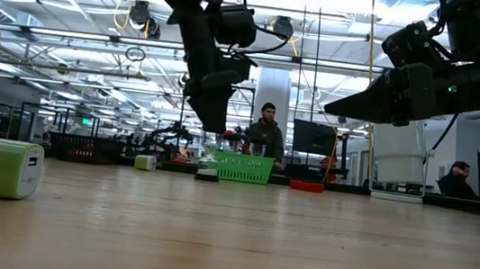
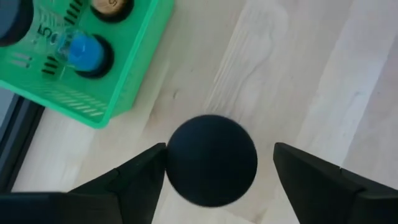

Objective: Pick & Place Office items
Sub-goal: Put the white hourglass into the green basket

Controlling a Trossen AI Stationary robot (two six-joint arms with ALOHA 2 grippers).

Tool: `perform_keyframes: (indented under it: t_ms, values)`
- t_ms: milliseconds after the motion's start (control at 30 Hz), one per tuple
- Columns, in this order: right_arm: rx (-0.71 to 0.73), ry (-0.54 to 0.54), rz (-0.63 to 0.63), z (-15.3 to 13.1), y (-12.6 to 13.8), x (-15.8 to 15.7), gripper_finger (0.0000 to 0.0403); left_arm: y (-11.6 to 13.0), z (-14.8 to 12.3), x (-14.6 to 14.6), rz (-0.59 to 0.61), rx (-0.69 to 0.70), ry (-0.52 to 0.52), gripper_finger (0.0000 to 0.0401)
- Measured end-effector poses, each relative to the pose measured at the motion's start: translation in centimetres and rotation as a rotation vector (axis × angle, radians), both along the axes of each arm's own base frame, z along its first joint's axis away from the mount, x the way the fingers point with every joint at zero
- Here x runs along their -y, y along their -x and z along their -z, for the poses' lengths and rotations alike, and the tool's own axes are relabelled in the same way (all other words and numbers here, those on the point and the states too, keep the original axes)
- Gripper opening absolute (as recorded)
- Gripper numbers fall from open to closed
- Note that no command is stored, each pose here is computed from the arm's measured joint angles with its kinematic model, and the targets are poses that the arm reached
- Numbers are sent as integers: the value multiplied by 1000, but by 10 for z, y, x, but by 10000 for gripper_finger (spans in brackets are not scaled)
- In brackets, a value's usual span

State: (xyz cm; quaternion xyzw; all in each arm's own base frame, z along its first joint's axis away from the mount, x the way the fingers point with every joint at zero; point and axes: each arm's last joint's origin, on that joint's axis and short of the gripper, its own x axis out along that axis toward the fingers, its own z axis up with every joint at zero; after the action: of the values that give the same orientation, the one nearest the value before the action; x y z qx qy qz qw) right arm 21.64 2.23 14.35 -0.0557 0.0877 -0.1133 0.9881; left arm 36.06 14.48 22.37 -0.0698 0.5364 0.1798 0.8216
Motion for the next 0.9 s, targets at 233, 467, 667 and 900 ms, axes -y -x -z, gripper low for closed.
perform_keyframes:
  t_ms: [233, 467, 667, 900]
  values:
    - [0, -1, 0, 0, 0, 0, 1, 1, 0, -3, -10, -3, -2, 298]
    - [0, -1, 0, 0, 0, 0, 1, 0, 3, -4, 9, -6, -10, 241]
    - [0, -1, 0, 0, 0, 0, 1, 0, 2, -6, 18, 0, -22, 217]
    - [0, -1, 0, 0, 0, 0, 1, 4, -8, -9, 9, 19, -65, 221]
